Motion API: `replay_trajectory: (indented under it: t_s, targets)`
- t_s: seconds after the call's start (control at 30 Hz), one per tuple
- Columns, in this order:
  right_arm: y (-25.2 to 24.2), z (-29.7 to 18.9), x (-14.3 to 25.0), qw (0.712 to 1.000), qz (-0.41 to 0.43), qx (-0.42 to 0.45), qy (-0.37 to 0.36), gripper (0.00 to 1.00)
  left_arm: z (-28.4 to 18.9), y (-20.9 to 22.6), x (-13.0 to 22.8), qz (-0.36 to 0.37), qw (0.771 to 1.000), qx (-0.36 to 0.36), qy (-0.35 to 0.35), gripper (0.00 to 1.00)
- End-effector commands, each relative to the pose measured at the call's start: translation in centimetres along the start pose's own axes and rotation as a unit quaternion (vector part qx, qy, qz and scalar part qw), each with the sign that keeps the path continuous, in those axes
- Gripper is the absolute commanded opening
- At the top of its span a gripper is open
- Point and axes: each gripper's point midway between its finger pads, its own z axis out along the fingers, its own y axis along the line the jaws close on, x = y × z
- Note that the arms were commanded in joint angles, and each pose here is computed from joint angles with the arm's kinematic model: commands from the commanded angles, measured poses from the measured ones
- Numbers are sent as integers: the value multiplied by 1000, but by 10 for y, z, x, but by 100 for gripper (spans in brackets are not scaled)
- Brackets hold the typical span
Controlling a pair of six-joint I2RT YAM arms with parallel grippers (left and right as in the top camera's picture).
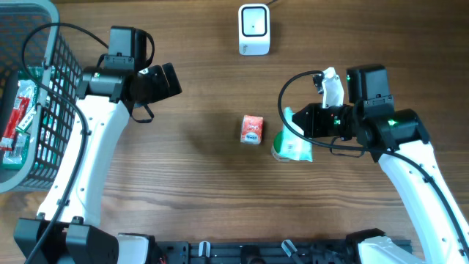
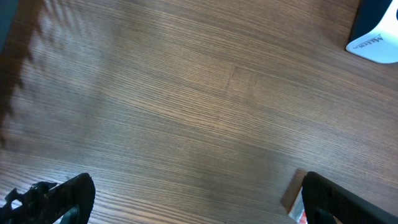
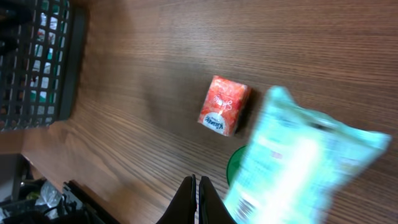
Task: Scan the item barcode
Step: 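Lower the tissue pack right of the jar and open the right gripper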
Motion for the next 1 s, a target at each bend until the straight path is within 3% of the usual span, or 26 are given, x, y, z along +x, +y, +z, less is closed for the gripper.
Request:
replay_trajectory:
  t_s: [0.0, 0.17, 0.43, 0.5, 0.7, 0.97]
  targets:
    - [-3, -2, -6, 1000, -14, 18, -10, 4, -3, -2, -1, 7, 1000, 7, -3, 100]
    - [-29, -3, -5, 996, -5, 88, -11, 5, -3, -2, -1, 7, 1000, 7, -3, 100]
    - [-75, -11, 21, 976, 33, 213, 32, 27, -3, -2, -1, 7, 1000, 7, -3, 100]
    - [-80, -6, 29, 974, 37, 217, 51, 38, -3, -2, -1, 7, 1000, 7, -3, 100]
    - [-93, 17, 51, 971, 55, 212, 99, 49, -3, -2, -1, 7, 1000, 7, -3, 100]
    - [-105, 40, 57, 966, 71, 212, 132, 51, -3, -2, -1, 7, 1000, 7, -3, 100]
